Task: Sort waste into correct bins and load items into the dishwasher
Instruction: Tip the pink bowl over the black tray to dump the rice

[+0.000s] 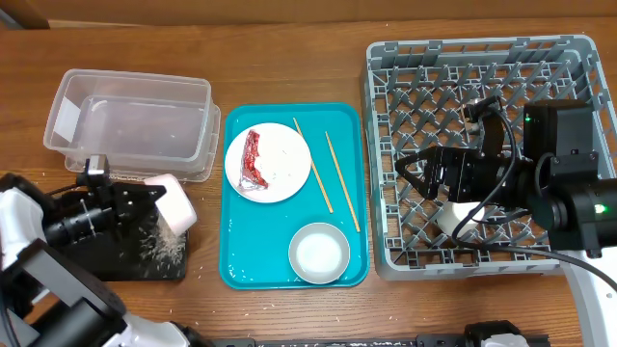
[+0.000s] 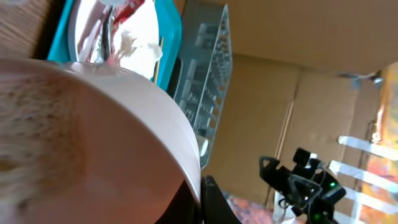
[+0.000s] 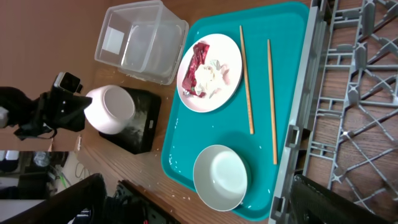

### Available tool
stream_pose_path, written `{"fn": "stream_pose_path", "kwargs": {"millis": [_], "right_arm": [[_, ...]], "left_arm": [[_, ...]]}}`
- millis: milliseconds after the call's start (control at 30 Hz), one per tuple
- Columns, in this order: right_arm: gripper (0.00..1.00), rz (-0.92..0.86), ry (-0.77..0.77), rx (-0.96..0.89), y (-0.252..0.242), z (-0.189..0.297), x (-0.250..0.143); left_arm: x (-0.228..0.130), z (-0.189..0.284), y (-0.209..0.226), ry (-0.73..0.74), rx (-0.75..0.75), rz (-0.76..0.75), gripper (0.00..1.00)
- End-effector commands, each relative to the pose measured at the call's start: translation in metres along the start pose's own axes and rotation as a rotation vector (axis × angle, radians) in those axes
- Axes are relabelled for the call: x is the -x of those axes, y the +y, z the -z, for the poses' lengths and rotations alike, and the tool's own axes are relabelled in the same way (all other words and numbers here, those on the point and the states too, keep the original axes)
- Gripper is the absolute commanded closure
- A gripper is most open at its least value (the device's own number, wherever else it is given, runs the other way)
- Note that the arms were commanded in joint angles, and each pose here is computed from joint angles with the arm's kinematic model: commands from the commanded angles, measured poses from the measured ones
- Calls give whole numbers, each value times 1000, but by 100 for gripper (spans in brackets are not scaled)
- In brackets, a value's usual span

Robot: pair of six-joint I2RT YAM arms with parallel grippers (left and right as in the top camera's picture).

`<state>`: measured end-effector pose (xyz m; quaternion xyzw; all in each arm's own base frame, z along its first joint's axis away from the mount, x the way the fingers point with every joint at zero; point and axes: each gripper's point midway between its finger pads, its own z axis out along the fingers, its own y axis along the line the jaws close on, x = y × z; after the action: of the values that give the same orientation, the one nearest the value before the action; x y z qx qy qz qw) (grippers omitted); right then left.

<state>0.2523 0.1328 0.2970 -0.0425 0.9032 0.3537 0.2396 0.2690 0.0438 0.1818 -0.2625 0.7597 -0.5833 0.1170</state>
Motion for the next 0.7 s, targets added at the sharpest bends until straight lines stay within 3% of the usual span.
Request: {"fn": "stream_pose_path", "kwargs": {"millis": [0, 200, 267, 367, 433, 533, 633, 667], "right_arm": [[4, 23, -10, 16, 8, 4, 2], [4, 16, -1, 14, 7, 4, -1], [4, 17, -2, 14, 7, 4, 0], [4, 14, -4, 15, 7, 4, 0], [4, 11, 1, 14, 7, 4, -1], [4, 11, 1, 13, 7, 4, -1], [4, 10, 1, 13, 7, 4, -1], [4, 10, 1, 13, 7, 4, -1]], "left_arm": [[15, 5, 6, -57, -84, -51, 96], [20, 8, 10, -73, -102, -42, 96], [27, 8, 11, -105, -104, -157, 96], [27, 8, 10, -102, -111, -80, 96], [30, 10, 5, -132, -129, -193, 96], [28, 9, 7, -113, -127, -82, 96], [30, 10, 4, -133, -127, -194, 96], [27, 9, 6, -114, -124, -107, 96]]}}
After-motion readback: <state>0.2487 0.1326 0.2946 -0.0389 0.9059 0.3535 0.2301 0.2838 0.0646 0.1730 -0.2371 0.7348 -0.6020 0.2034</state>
